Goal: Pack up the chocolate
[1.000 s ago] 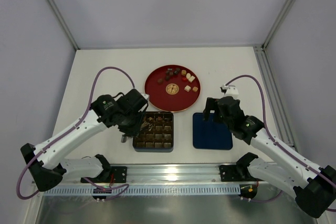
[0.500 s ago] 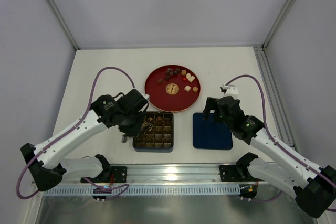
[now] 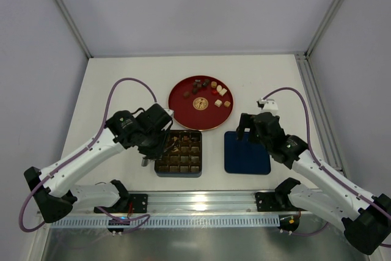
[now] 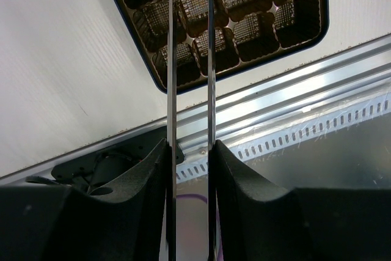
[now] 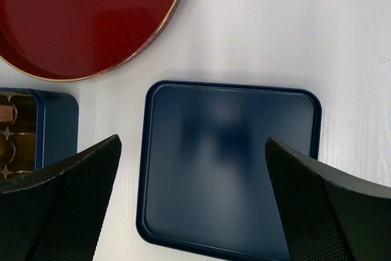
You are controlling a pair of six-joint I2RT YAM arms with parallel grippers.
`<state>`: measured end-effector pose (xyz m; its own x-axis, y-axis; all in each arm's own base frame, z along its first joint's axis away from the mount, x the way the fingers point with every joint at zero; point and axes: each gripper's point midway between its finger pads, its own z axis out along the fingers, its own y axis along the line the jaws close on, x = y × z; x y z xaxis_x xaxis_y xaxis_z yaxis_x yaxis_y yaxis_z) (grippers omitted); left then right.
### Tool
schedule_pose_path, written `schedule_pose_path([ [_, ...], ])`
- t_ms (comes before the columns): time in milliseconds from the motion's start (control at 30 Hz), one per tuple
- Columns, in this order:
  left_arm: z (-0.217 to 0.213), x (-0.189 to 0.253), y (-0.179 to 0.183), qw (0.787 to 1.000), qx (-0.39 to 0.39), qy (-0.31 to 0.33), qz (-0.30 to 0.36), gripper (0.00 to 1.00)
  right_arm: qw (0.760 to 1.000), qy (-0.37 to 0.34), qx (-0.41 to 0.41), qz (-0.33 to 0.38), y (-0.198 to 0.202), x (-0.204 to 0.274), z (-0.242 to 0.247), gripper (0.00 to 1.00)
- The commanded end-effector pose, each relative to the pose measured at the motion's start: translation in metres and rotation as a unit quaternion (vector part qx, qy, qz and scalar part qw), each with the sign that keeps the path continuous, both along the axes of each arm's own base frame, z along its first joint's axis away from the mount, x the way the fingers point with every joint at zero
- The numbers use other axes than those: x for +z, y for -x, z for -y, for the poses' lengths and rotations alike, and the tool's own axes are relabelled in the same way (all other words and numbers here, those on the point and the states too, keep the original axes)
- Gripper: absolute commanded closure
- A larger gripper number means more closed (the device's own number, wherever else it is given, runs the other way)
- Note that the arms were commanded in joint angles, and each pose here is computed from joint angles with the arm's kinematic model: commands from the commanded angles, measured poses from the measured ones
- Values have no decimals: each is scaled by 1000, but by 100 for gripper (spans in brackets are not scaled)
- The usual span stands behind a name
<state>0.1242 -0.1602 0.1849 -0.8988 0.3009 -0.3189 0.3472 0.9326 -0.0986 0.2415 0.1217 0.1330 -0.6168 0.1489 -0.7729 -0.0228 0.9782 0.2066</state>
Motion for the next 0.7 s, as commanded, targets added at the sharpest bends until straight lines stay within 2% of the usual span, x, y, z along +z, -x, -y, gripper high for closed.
schedule_pose_path([
  [0,7,8,-7,1000,1,18,20,66,1000,-18,-3,25,-7,15,-5,0],
  [300,13,44,-24,997,7,36,67,65,999,-19,0,28,-9,20,-7,0],
  [367,9,46,-34,997,17,13,78,64,999,-22,5,30,-9,22,-8,0],
  [533,10,64,-74,993,40,13,110,63,999,-22,14,32,-8,25,-10,0],
  [667,-12,69,-132,986,103,6,132,63,998,-32,27,39,-6,33,-14,0],
])
